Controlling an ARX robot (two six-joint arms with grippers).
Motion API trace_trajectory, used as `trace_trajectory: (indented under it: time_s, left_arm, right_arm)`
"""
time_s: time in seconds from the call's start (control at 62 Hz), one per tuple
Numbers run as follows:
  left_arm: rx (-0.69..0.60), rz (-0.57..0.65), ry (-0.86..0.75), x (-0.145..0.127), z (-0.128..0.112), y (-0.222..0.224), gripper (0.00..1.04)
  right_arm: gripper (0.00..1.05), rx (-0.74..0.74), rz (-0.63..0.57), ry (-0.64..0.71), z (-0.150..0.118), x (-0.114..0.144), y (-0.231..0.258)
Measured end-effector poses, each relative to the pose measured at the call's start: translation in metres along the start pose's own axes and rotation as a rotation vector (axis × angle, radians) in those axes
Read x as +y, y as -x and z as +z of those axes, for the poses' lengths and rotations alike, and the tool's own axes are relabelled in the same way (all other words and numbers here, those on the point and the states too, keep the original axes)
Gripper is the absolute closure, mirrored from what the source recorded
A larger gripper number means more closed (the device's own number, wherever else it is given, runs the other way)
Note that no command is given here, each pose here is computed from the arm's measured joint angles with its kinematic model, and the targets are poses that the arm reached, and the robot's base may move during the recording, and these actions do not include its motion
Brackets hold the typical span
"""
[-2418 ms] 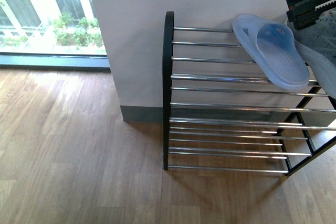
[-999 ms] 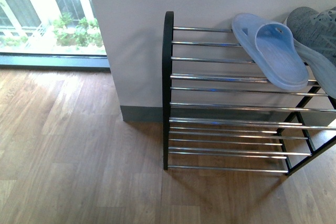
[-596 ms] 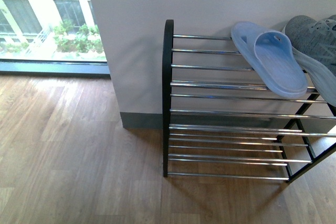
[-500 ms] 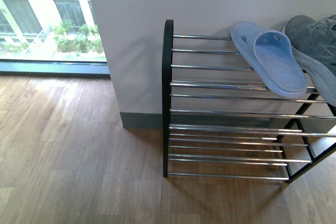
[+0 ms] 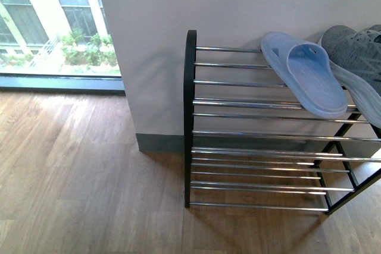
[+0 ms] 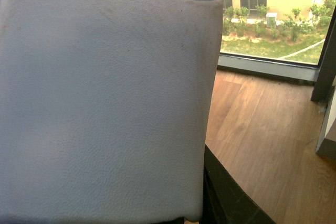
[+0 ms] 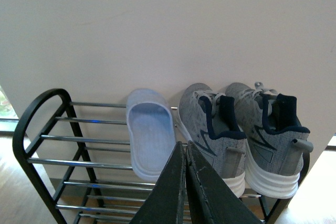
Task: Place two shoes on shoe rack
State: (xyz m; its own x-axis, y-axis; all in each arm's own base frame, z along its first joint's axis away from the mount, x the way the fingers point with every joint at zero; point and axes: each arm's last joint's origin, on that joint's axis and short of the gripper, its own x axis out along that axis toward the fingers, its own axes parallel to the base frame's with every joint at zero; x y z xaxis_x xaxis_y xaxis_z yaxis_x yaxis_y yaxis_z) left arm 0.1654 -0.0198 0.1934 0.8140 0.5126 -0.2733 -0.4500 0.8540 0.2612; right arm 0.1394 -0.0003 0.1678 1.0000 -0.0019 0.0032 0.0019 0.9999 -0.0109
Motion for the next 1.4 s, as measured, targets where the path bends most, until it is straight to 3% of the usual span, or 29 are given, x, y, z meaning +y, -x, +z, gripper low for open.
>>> trace_trajectory:
  time_s: [1.402]
  left_arm:
    - [0.0,0.0,0.0,0.0,0.0,0.0,1.03]
  right_arm:
    - [1.03,-0.01,0.0,0.0,0.002,0.0,0.042]
